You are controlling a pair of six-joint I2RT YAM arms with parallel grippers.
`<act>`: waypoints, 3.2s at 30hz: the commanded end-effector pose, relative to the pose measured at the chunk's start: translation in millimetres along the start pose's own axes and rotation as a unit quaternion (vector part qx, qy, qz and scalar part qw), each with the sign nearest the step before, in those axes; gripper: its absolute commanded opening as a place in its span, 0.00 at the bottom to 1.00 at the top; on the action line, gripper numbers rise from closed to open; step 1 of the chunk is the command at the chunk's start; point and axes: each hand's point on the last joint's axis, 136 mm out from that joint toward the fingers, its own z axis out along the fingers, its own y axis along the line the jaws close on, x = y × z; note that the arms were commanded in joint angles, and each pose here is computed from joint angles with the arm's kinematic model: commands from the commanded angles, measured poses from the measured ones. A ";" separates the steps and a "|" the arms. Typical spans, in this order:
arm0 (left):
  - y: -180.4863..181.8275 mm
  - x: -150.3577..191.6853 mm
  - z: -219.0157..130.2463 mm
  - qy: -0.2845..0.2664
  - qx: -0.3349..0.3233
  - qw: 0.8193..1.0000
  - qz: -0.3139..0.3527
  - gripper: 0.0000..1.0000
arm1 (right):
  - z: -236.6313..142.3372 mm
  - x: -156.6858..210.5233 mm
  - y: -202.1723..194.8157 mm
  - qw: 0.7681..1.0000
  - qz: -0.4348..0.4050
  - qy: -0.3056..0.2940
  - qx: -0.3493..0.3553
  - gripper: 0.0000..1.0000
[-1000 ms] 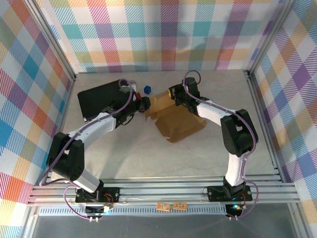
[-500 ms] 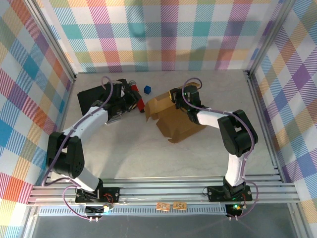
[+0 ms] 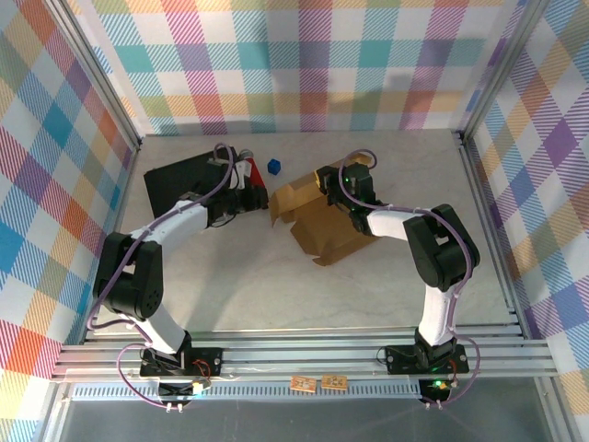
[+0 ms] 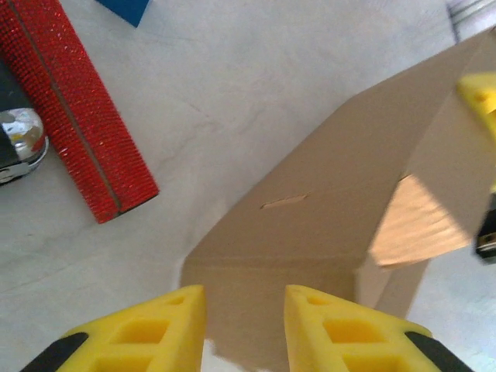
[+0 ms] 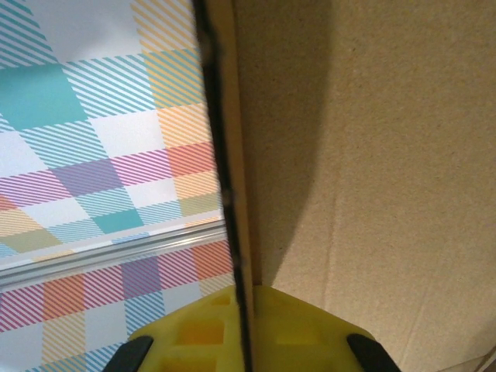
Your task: Fold the paper box
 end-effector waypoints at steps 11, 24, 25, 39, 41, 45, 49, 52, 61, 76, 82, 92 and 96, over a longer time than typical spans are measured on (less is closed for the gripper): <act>-16.4 33.5 24.8 0.027 0.052 0.992 0.114 0.28 | -11.2 6.8 -37.1 1.000 0.004 0.016 0.023 0.00; -46.9 44.9 35.7 0.051 0.076 0.978 0.187 0.30 | -5.4 7.9 -33.9 0.999 0.006 0.029 0.033 0.00; -48.9 45.4 36.6 0.052 0.078 0.977 0.192 0.30 | -5.0 7.5 -34.4 0.999 0.008 0.029 0.034 0.00; -83.1 46.7 40.6 0.036 0.104 0.972 0.206 0.28 | -3.3 7.3 -34.6 0.999 0.013 0.031 0.034 0.00; -86.2 45.9 40.0 0.028 0.107 0.974 0.197 0.29 | -2.9 6.9 -33.2 0.999 0.014 0.030 0.032 0.00; -93.1 47.6 39.7 0.014 0.110 0.976 0.186 0.30 | -1.6 5.6 -31.0 0.999 0.015 0.028 0.028 0.00; -98.0 51.4 43.5 0.014 0.110 0.977 0.181 0.31 | -0.2 6.5 -28.6 0.999 0.016 0.032 0.023 0.00; -101.0 52.2 47.6 0.012 0.105 0.978 0.182 0.31 | -0.7 6.7 -29.9 0.999 0.017 0.032 0.022 0.00; -87.4 51.1 63.9 0.012 0.055 0.981 0.184 0.29 | -3.6 7.3 -31.9 0.999 0.020 0.033 0.021 0.00; -56.1 38.8 81.4 -0.038 -0.065 0.977 0.199 0.22 | -6.0 8.7 -33.7 0.999 0.026 0.036 0.022 0.00; -52.2 30.5 87.2 -0.069 -0.075 0.980 0.172 0.22 | -10.0 7.5 -43.0 0.999 0.016 0.032 0.007 0.00; -53.5 15.4 97.2 -0.093 -0.084 0.977 0.173 0.17 | -4.2 7.9 -48.0 0.999 0.029 0.036 0.009 0.00; -58.2 7.0 100.5 -0.102 -0.080 0.976 0.174 0.16 | 2.7 10.5 -45.1 0.999 0.018 0.042 0.020 0.00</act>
